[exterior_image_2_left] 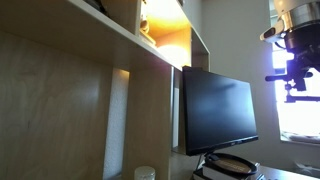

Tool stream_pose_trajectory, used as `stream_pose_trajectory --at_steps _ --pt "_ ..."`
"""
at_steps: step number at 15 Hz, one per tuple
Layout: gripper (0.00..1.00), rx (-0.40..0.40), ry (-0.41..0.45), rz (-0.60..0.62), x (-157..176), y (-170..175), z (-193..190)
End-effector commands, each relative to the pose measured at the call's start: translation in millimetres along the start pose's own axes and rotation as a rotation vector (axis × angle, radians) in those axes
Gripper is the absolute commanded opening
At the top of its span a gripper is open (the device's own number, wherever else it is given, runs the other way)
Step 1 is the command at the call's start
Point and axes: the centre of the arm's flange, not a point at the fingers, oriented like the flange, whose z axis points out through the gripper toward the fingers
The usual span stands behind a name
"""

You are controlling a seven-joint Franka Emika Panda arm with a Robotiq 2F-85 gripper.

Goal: Put the white object on the middle shelf

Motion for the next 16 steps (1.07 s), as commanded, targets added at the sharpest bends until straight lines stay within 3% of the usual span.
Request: stream_pose_trajectory --at_steps 1,8,16 --pt "1.00 -0.007 0.067 -0.109 27 2 10" --pt "1.00 -0.010 0.157 -0.211 47 -5 28" --pt "1.00 0.017 -0.045 -0.271 66 -20 76"
